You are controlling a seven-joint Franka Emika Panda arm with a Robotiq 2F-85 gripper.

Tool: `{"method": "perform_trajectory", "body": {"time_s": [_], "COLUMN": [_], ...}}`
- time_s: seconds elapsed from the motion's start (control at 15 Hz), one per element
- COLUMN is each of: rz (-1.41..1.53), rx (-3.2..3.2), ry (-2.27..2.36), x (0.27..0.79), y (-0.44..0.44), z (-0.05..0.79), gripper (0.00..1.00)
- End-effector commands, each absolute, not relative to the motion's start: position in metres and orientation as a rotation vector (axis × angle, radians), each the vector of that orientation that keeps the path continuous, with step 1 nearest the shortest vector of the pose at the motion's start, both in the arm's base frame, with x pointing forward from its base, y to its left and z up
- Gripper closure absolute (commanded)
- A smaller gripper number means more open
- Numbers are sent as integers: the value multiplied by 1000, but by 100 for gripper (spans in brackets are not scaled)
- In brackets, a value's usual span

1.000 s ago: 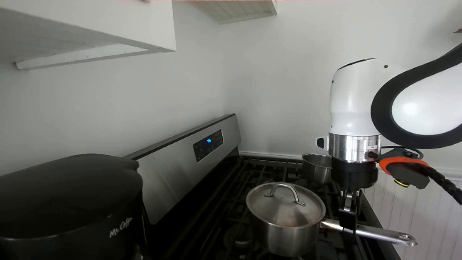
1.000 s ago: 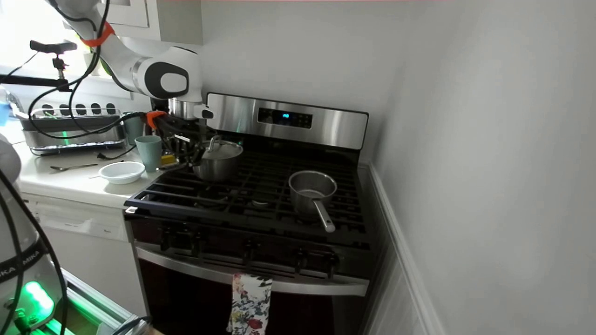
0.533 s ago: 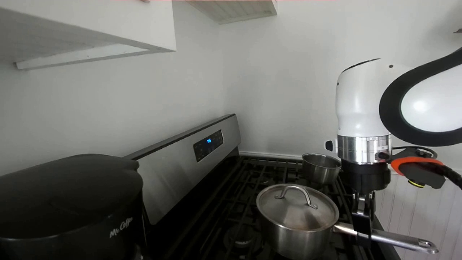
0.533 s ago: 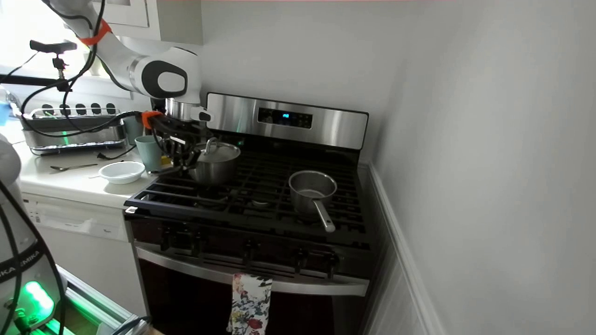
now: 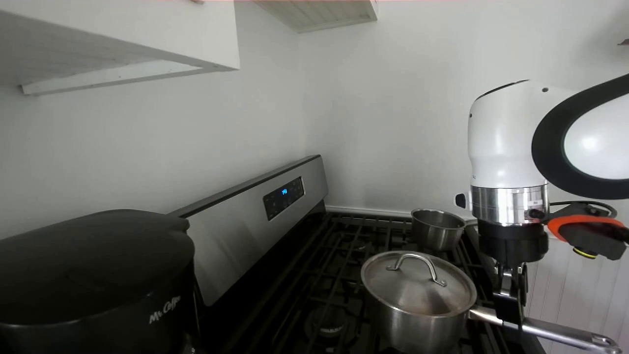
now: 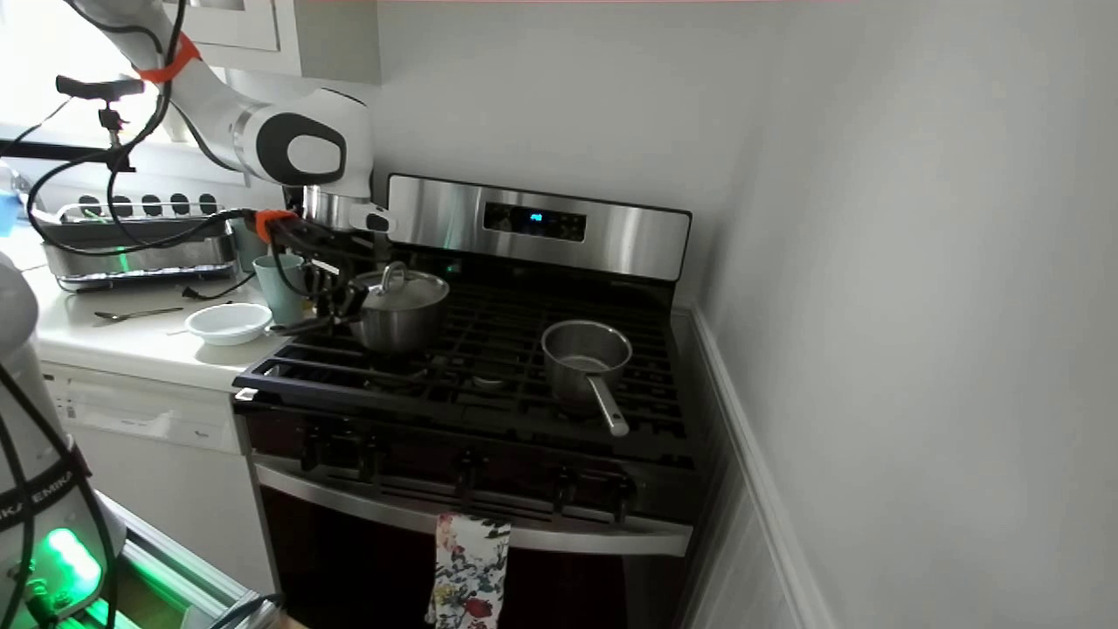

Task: Slide the silver pot on the left to the bottom left cooker on the hob of the stove, press the middle left button right under the screen on the stove button display

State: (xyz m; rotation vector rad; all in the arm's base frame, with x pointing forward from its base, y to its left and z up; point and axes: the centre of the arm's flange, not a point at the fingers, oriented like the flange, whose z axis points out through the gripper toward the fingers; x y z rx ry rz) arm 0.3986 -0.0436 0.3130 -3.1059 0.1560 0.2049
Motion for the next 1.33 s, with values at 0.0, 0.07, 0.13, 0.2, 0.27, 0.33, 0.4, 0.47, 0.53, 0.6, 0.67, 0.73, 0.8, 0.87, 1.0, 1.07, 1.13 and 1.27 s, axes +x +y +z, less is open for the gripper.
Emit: {"method": "perform_trajectory", "body": {"time_s": [0.0,0.07,0.13,0.2,0.27,0.33,0.4,0.47,0.53,0.6,0.67,0.73,0.8,0.87,1.0,1.07,1.13,1.27], "rz": [254,257,262,265,272,274,273,273,270,268,266,271,271,271,257,237,219,167], "rx": [-3084,-3085,-3085,-3080,-3077,-3072,-3069,-3068,-3067,-3066,-3064,-3061,-3057,-3053,-3047,-3047,-3049,-3059], "ry": [230,238,245,249,256,262,268,271,279,281,289,299,307,317,334,344,361,404], "x": [375,373,372,373,373,373,373,373,374,375,375,375,373,372,370,369,368,367], "y": [-49,-49,-49,-50,-51,-52,-53,-54,-54,-55,-56,-57,-59,-60,-63,-64,-65,-69], "z": [312,312,313,312,311,311,311,311,310,311,310,309,309,309,313,318,325,342], "gripper": [93,93,93,93,93,93,93,93,72,45,45,38,32,26,11,3,1,0]}}
